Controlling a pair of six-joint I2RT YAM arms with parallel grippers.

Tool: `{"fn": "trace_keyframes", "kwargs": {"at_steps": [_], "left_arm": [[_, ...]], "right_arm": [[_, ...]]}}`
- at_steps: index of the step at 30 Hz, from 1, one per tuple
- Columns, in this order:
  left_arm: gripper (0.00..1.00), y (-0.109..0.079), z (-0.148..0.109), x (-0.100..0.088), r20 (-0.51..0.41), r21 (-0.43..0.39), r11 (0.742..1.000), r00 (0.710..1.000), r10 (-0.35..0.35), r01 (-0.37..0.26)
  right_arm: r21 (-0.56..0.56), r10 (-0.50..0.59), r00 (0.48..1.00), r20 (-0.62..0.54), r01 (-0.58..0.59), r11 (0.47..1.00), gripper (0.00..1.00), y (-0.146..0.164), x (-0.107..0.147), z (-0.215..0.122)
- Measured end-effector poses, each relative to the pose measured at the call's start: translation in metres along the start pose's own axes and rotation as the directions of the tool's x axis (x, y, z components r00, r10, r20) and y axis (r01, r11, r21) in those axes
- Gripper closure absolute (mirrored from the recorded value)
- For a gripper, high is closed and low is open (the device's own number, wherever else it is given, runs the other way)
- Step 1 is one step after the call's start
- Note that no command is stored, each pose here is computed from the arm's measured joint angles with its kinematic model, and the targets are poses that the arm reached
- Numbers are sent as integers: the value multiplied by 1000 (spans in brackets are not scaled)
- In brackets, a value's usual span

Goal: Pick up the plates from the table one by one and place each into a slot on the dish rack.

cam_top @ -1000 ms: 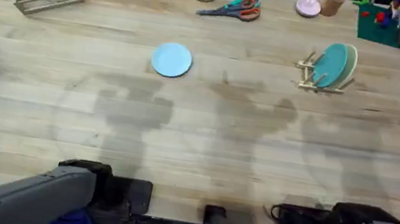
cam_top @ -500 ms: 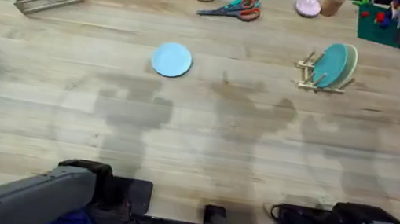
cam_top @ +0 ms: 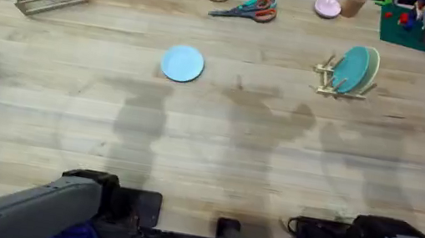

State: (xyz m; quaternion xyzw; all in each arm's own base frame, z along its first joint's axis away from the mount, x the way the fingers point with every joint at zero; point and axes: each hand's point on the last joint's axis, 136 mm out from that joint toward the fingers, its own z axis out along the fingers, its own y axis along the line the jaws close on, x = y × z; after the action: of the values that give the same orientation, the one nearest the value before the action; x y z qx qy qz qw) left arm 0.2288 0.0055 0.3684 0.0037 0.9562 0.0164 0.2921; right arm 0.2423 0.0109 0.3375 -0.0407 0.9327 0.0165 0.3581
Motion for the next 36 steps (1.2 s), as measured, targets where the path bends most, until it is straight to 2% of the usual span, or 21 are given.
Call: {"fn": "trace_keyframes", "kwargs": {"at_steps": [14, 24, 29, 36], "left_arm": [[958, -1, 0, 0, 0, 5, 1000, 1000, -1, 1], [958, -14, 4, -1, -14, 100, 995, 1000, -18, 19], [958, -15, 23, 4, -63, 157, 986, 997, -52, 61], [958, -18, 71, 10, -125, 256, 960, 988, -86, 116]], "right_arm": [[0, 0, 1000, 0, 0, 1000, 7, 0, 0, 0], [0, 0, 1000, 0, 0, 1000, 12, 0, 0, 0], [0, 0, 1000, 0, 0, 1000, 9, 0, 0, 0], [0, 0, 1000, 0, 0, 1000, 7, 0, 0, 0]]}}
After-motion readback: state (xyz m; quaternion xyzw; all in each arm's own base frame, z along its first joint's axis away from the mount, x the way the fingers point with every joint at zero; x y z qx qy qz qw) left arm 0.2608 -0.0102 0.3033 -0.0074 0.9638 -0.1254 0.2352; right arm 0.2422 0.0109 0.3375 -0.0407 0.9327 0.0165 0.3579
